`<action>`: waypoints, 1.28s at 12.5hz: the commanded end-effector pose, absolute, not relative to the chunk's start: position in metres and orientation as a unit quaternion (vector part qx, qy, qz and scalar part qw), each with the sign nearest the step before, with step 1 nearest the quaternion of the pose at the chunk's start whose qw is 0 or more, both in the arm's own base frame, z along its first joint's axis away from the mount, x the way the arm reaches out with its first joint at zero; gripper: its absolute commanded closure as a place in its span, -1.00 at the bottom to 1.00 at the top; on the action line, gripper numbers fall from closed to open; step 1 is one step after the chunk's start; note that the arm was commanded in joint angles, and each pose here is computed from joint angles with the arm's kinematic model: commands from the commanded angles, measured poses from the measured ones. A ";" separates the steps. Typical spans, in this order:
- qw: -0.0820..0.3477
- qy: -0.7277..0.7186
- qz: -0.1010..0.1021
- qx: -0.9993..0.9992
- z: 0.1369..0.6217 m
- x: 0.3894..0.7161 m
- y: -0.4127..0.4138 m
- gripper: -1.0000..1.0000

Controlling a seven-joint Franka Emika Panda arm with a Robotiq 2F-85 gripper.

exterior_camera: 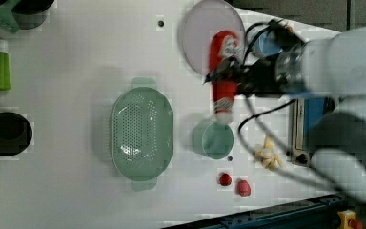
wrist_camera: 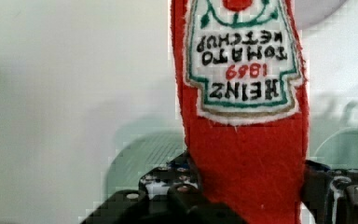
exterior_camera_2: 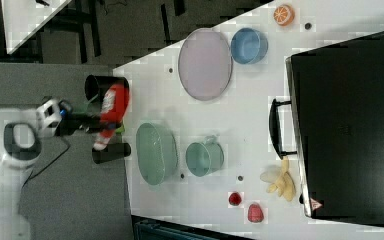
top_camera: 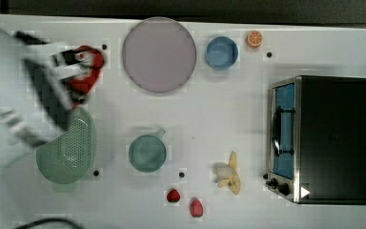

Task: Pick ketchup from strainer and place it on the table

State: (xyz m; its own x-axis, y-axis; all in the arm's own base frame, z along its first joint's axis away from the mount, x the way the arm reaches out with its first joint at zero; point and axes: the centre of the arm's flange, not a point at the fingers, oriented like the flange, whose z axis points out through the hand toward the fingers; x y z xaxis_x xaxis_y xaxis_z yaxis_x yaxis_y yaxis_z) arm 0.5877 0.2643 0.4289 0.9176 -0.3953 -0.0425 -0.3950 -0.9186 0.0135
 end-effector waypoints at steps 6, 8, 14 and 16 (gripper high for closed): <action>0.065 -0.188 -0.030 0.980 0.404 0.644 0.040 -0.21; 0.070 -0.190 -0.043 0.978 0.390 0.638 0.020 -0.21; 0.053 -0.198 -0.028 0.978 0.317 0.603 -0.005 -0.21; 0.040 -0.204 -0.020 0.978 0.283 0.584 -0.013 -0.21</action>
